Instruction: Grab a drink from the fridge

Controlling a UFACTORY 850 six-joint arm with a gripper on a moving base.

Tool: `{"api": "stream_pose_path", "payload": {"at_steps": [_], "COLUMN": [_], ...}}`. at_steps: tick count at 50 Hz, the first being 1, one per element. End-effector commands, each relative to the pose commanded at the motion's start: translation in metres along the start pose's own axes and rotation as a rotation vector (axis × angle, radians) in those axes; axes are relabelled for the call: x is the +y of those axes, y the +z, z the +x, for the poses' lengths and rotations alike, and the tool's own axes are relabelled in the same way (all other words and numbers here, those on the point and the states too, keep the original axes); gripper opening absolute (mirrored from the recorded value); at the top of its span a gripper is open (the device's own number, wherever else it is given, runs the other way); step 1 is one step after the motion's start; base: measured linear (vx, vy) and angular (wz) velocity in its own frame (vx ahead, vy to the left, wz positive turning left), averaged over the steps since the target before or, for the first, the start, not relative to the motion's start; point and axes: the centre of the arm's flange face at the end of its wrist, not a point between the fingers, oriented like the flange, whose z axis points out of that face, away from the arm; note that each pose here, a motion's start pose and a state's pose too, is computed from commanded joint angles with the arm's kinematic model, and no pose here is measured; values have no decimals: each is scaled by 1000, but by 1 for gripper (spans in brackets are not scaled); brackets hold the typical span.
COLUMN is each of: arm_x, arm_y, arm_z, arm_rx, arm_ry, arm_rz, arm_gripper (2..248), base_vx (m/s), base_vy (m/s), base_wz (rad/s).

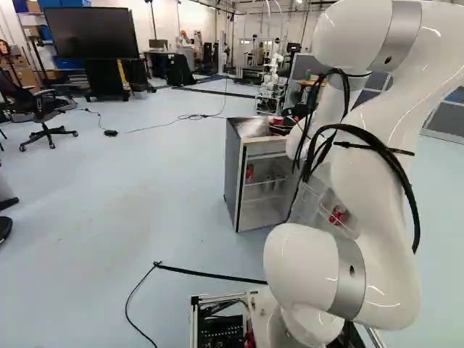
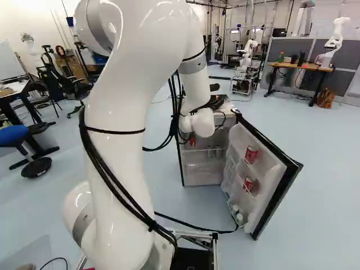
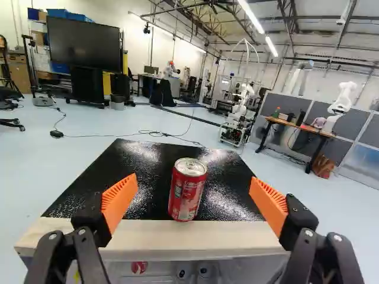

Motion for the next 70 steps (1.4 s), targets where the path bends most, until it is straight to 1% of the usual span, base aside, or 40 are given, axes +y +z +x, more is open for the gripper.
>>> {"api": "stream_pose_path", "payload": {"at_steps": [6,12,34,53,70], "arm_x": [6,15,53,90,125], "arm_y": [-11,-22,-56,-81,-93], "arm_z": [5,10,22,30,33], "arm_rx": [-11,-25,-75,-118,-165], "arm_ry": [3,10,58,125,203], "arm_rz": [-30,-72,-267,-456,-612], "arm_gripper": [247,247,247,247,247], "base_vx": [0,0,0,0,0], "base_vy": [0,0,0,0,0], "base_wz": [0,0,0,0,0]}}
